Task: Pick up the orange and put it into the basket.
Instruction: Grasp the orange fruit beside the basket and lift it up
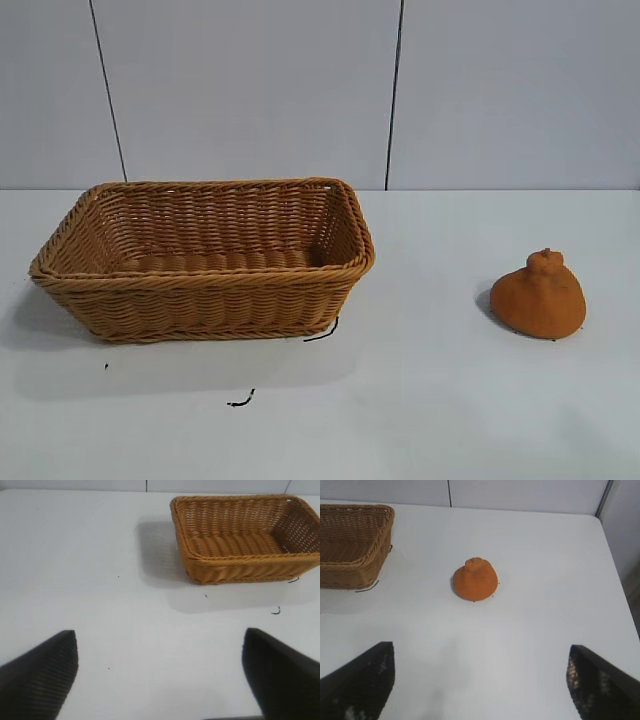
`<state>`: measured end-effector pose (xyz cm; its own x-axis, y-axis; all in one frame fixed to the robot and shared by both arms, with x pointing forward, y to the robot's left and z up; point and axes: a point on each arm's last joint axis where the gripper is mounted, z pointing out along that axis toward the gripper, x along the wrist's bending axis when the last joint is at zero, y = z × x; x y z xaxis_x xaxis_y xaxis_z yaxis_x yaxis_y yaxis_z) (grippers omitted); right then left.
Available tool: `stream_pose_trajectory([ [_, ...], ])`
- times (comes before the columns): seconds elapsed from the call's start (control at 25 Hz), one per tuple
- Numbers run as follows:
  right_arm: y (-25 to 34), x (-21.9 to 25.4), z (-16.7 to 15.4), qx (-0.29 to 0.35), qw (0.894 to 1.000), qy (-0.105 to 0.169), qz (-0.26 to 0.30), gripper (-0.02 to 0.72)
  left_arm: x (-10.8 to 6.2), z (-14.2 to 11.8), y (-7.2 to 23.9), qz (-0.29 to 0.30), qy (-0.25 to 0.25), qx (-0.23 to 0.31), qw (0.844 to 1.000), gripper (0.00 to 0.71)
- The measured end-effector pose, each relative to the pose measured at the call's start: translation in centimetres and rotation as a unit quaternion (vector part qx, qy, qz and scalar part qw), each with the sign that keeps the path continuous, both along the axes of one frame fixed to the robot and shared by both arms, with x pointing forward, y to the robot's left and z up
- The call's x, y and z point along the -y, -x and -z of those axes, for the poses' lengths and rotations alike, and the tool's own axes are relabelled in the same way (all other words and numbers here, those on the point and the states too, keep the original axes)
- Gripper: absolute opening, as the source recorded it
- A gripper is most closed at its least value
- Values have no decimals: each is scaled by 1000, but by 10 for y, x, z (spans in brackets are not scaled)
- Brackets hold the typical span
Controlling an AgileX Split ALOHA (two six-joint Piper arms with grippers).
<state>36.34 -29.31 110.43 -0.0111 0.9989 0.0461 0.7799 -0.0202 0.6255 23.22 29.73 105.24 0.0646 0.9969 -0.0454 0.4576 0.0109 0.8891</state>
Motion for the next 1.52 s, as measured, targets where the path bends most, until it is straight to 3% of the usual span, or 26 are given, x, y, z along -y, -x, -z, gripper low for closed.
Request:
stream_pose_trajectory([
  [0.28,-114,-6,14,-117,993,-24,9,661,0,0,0,0,0,0,1000,639],
  [0.64,-228,-9,59,-179,984,-25,10,654,0,0,0,0,0,0,1000,639],
  [1.12,-269,-12,158,-276,961,-29,0,643,0,0,0,0,0,0,1000,639],
  [1.52,-283,-13,215,-289,957,-31,9,622,0,0,0,0,0,0,1000,639],
])
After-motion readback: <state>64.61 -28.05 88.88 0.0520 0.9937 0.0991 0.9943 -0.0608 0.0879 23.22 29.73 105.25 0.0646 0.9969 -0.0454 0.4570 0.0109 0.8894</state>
